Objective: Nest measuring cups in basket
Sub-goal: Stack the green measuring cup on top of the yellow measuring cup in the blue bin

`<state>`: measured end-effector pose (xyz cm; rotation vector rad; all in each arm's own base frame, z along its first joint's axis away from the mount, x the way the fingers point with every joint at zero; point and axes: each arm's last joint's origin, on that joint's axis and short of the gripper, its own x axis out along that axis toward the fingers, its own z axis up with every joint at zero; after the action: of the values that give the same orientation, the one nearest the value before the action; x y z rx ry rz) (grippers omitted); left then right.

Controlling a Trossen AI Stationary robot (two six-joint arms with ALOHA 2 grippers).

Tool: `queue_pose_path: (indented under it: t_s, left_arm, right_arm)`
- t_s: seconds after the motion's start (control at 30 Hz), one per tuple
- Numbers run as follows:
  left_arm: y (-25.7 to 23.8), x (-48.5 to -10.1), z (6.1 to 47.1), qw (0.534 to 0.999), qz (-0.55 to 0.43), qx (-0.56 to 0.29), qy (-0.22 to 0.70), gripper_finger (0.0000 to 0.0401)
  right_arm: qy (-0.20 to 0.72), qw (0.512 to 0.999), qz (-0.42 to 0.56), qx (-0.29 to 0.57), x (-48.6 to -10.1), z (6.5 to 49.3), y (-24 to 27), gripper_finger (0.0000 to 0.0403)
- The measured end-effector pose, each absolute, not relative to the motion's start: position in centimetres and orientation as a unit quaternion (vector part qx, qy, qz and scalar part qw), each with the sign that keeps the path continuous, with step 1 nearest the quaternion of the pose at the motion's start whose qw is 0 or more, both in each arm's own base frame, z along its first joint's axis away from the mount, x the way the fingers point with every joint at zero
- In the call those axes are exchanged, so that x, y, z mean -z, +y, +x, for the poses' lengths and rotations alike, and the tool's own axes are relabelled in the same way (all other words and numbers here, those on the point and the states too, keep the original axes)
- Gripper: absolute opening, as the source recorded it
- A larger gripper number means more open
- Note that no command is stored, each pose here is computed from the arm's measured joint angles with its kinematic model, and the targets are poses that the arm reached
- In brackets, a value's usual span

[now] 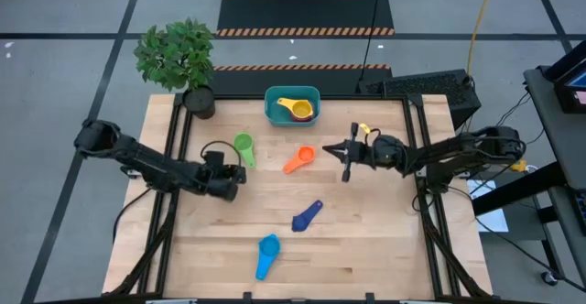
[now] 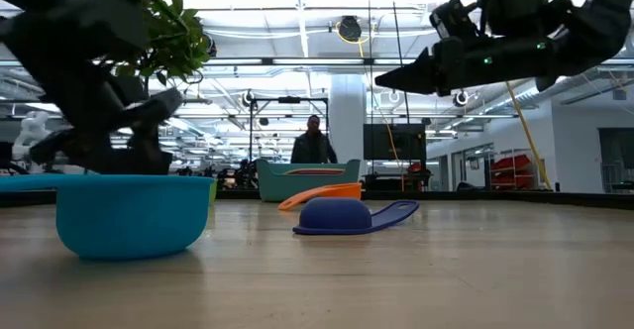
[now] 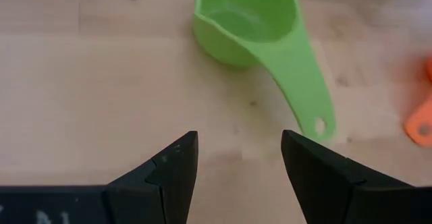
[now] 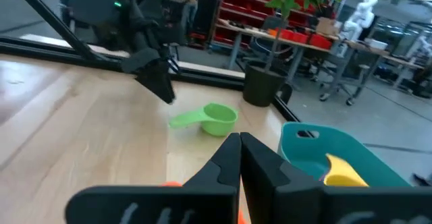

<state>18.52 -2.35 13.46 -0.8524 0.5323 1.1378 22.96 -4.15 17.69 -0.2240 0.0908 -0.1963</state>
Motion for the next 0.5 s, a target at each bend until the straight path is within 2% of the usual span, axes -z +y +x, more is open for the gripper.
queue_pose_path:
  t_s: [0.2, 0.4, 0.5]
  left_arm:
    - [-0.1, -13.5, 19.3, 0.700, -0.419, -0.519, 0.254, 0.0216]
    - [1.1, -13.0, 20.1, 0.736, -0.439, -0.473, 0.203, 0.0216]
    - [1.4, -12.4, 19.8, 0.738, -0.455, -0.465, 0.177, 0.0216]
  right_arm:
    - [0.052, 0.986, -0.112, 0.108, -17.8, 22.7, -5.9, 0.0000]
    - [0.062, 0.985, -0.115, 0.116, -17.6, 22.4, -7.1, 0.0000]
    - [0.060, 0.987, -0.113, 0.102, -17.6, 22.3, -7.2, 0.0000]
